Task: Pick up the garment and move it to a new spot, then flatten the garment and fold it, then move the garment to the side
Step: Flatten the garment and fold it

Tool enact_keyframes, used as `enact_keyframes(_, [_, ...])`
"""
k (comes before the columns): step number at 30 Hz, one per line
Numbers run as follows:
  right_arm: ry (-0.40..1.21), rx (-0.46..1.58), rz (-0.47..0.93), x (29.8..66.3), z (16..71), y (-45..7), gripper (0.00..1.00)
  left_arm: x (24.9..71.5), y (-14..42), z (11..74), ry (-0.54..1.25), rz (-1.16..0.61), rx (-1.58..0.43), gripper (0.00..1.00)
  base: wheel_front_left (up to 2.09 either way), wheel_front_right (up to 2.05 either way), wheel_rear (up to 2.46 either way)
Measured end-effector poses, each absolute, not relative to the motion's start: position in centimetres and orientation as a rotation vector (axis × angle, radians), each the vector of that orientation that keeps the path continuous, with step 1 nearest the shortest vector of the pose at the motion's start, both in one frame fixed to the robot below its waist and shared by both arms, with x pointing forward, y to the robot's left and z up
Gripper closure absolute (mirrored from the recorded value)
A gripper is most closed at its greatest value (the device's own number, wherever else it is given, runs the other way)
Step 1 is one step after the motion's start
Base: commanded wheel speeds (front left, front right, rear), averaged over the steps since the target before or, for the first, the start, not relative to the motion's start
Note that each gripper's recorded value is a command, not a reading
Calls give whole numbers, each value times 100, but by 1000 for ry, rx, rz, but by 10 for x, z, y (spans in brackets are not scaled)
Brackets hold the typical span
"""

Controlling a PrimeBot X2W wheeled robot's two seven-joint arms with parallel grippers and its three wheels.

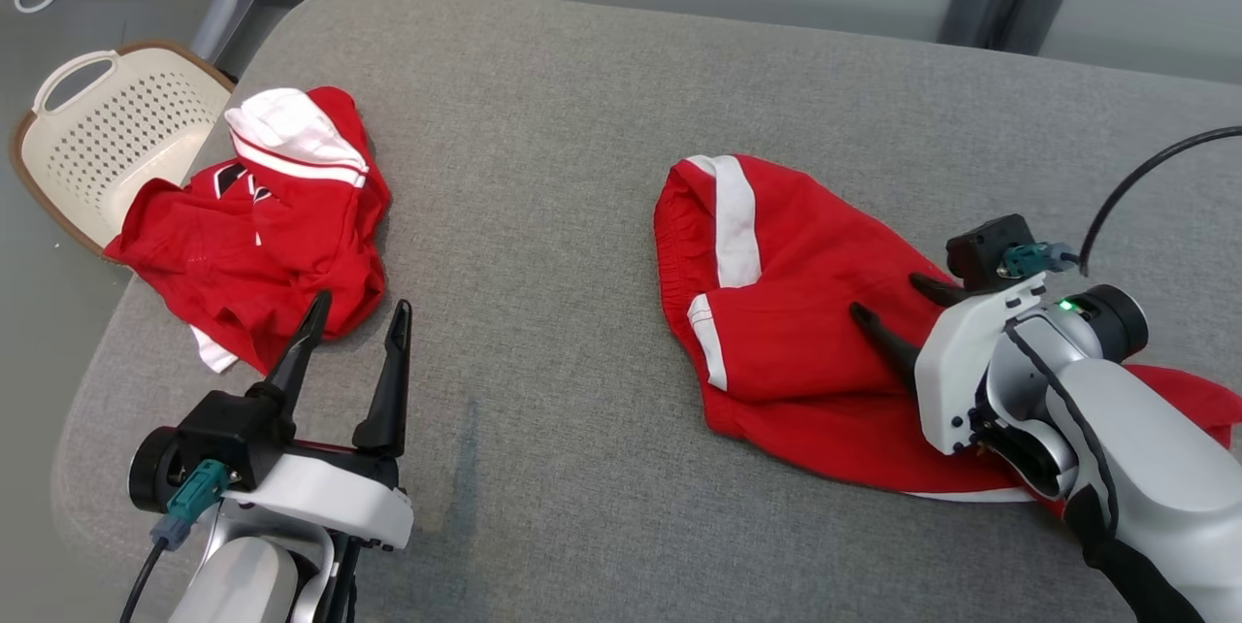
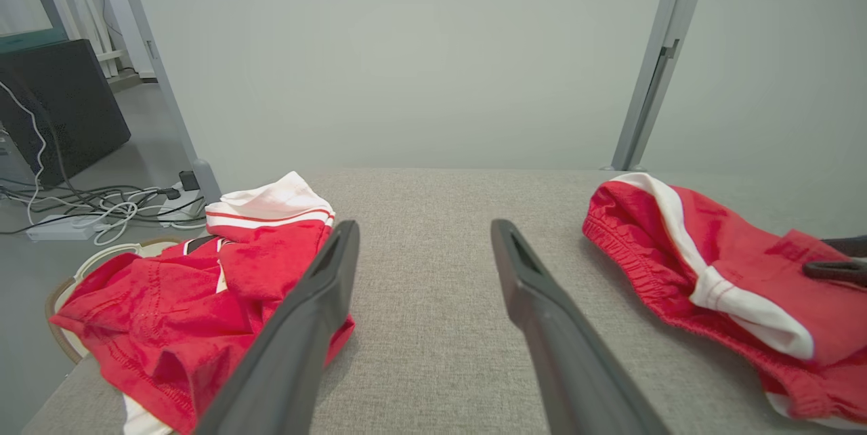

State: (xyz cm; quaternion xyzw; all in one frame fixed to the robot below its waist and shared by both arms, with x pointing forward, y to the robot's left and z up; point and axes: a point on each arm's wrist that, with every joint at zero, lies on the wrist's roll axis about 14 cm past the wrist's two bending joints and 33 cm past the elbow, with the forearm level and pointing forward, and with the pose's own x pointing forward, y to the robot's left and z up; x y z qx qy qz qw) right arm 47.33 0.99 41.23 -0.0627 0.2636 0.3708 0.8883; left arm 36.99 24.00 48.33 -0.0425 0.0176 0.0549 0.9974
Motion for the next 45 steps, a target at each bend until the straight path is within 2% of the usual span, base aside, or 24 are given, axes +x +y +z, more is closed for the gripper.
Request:
enact_keyframes(1, [560, -137, 776, 473, 409, 11, 58, 370, 240, 482, 37, 112, -86, 0, 0, 0, 0])
enact_keyframes(2, [570, -133, 778, 473, 407, 13, 100, 370, 241, 481, 39, 113, -86, 0, 0, 0, 0])
enact_keyframes(9, [545, -107, 774, 479, 413, 12, 100, 377, 238, 478, 44, 105, -82, 0, 0, 0, 0])
enact_keyframes(15, [408, -56, 755, 489, 444, 0, 100, 384, 234, 481, 30, 84, -72, 0, 0, 0, 0])
enact_keyframes(21, [269, 33, 665, 486, 469, -40, 100, 390, 228, 481, 28, 58, -61, 0, 0, 0, 0])
enact_keyframes(24, [240, 92, 597, 473, 470, -67, 100, 394, 225, 482, 21, 46, -58, 0, 0, 0, 0])
enact_keyframes(29, [245, 196, 460, 437, 459, -102, 100, 400, 219, 477, 32, 28, -57, 0, 0, 0, 0])
enact_keyframes(34, [337, 286, 254, 397, 425, -147, 100, 406, 212, 474, 38, 7, -59, 0, 0, 0, 0])
enact_keyframes(37, [375, 297, 135, 385, 409, -180, 100, 410, 207, 471, 44, -9, -59, 0, 0, 0, 0])
enact_keyframes(40, [398, 316, 68, 378, 397, -197, 100, 414, 204, 469, 47, -21, -57, 0, 0, 0, 0])
enact_keyframes(45, [424, 311, 51, 378, 384, -204, 100, 419, 199, 467, 52, -39, -55, 0, 0, 0, 0])
